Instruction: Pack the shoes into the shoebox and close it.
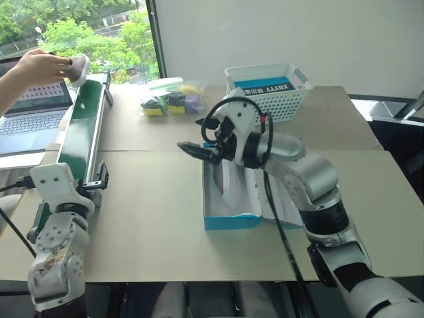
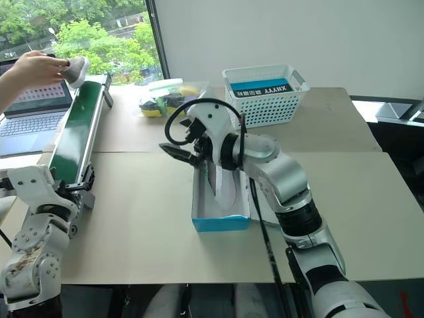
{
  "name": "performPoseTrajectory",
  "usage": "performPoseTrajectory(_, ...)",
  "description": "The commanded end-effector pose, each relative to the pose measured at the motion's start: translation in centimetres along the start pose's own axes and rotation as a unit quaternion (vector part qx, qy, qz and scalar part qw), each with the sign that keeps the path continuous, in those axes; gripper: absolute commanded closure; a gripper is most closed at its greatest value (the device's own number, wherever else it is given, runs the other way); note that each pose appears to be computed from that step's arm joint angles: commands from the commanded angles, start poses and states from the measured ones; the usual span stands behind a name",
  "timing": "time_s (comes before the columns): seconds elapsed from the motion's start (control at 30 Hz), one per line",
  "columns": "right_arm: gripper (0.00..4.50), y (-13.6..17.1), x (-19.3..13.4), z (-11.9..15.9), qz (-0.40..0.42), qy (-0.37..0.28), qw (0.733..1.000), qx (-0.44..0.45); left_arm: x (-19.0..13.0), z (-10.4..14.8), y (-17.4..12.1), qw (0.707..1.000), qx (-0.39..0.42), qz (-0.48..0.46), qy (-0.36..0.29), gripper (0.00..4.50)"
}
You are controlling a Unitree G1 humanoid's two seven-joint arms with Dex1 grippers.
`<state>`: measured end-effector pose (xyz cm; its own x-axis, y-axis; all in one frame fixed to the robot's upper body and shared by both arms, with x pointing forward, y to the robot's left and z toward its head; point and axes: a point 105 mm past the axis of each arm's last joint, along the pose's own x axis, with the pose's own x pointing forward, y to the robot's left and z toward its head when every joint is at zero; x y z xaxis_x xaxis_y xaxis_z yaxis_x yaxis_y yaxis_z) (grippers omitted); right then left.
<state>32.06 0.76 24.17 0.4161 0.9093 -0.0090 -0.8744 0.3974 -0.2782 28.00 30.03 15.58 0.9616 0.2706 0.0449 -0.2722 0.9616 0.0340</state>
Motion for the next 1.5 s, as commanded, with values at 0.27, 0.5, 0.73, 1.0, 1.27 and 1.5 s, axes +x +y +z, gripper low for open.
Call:
performPoseTrajectory(0.27, 0.15, 2.1, 1.1, -4.4, 0.039, -0.001, 0.999, 0.006, -1.6, -0.4, 5.0, 0.997, 0.016, 0.066, 0.023, 0.00)
performPoseTrajectory(0.5, 0.15, 2.5, 1.4, -5.1, 0.044, -0.002, 0.999, 0.007, -2.2, -1.7, 4.8, 0.997, 0.014, 0.062, 0.053, 0.00)
performPoseTrajectory(0.73, 0.15, 1.5, 1.8, -5.6, 0.010, 0.015, 1.000, 0.017, -2.2, -2.3, 4.6, 0.996, 0.020, 0.058, 0.070, 0.00)
performPoseTrajectory(1.0, 0.15, 1.7, 2.2, -5.7, -0.001, 0.013, 1.000, 0.024, -2.0, -2.7, 4.8, 0.995, 0.022, 0.060, 0.079, 0.00)
performPoseTrajectory(1.27, 0.15, 1.9, 2.2, -6.2, -0.005, 0.018, 0.999, 0.027, -2.1, -2.8, 5.0, 0.995, 0.023, 0.061, 0.080, 0.00)
performPoseTrajectory(1.5, 0.15, 1.8, 2.4, -6.2, -0.007, 0.019, 0.999, 0.029, -2.3, -2.9, 5.4, 0.994, 0.027, 0.065, 0.083, 0.00)
